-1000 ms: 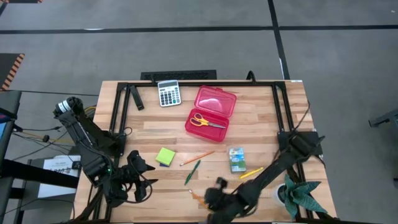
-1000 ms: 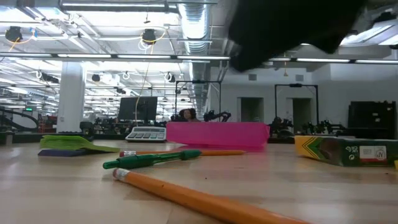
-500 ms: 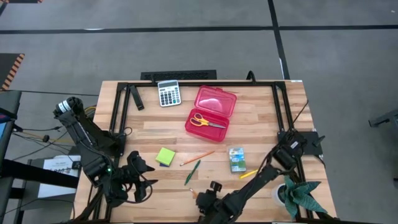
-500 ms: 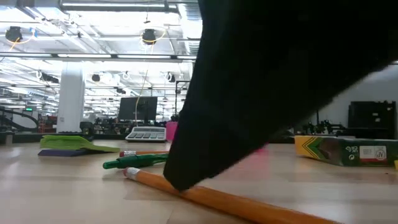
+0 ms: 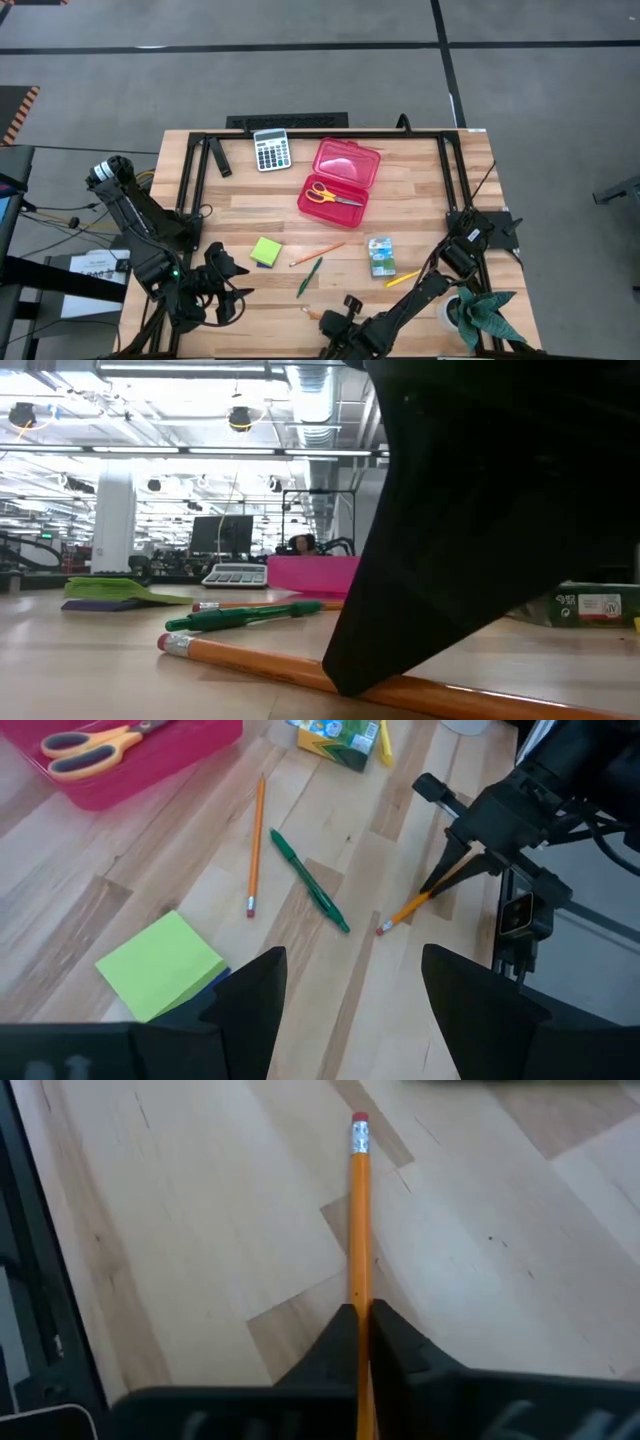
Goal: Pack school essentials
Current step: Put the bottom pencil into the supply box, then put the bottom yellow pencil into the supply box
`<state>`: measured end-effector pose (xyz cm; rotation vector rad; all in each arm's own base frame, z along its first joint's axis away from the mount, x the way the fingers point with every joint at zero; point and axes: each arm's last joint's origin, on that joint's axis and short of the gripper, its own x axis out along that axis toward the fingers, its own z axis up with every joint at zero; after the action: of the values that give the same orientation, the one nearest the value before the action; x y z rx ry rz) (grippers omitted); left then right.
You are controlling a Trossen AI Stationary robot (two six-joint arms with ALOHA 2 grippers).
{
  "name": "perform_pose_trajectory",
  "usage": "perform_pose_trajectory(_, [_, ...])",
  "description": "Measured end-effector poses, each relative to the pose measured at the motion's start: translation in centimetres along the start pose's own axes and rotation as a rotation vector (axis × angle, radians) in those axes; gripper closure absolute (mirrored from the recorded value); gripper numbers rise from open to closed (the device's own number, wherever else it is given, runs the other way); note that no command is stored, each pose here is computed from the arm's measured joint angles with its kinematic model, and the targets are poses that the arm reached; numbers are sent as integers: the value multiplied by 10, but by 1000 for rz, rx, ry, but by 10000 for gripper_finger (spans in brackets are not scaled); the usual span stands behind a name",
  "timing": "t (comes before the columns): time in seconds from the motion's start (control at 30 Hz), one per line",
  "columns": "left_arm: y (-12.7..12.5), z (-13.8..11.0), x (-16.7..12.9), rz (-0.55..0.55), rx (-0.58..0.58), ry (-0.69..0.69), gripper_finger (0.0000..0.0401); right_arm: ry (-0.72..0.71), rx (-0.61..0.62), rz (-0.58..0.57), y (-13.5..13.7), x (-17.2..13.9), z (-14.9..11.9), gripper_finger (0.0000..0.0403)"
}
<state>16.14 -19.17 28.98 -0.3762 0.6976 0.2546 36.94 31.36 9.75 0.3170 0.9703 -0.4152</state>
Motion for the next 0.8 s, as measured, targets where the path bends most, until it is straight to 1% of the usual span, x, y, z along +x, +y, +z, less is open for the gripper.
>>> perform_pose_trajectory(0.07, [0, 0, 0, 0, 0, -1, 173, -3, 4, -3, -1, -2, 2, 385])
perform_pose_trajectory(0.17, [0, 0, 0, 0, 0, -1, 173, -9, -7, 3, -2, -9, 6, 397])
perform_pose_trajectory(0.3, [0, 1, 0, 6, 0, -20, 173, -11, -21, -15, -7, -17, 17, 396])
perform_pose_trajectory(0.43, [0, 1, 0, 9, 0, -26, 173, -14, -54, -85, -18, -28, 25, 402])
perform_pose_trajectory(0.67, [0, 1, 0, 15, 3, -44, 173, -67, -88, -138, -32, -55, 50, 402])
perform_pose_trajectory(0.8, [0, 1, 0, 16, 3, -49, 173, -88, -58, -126, -37, -65, 64, 401])
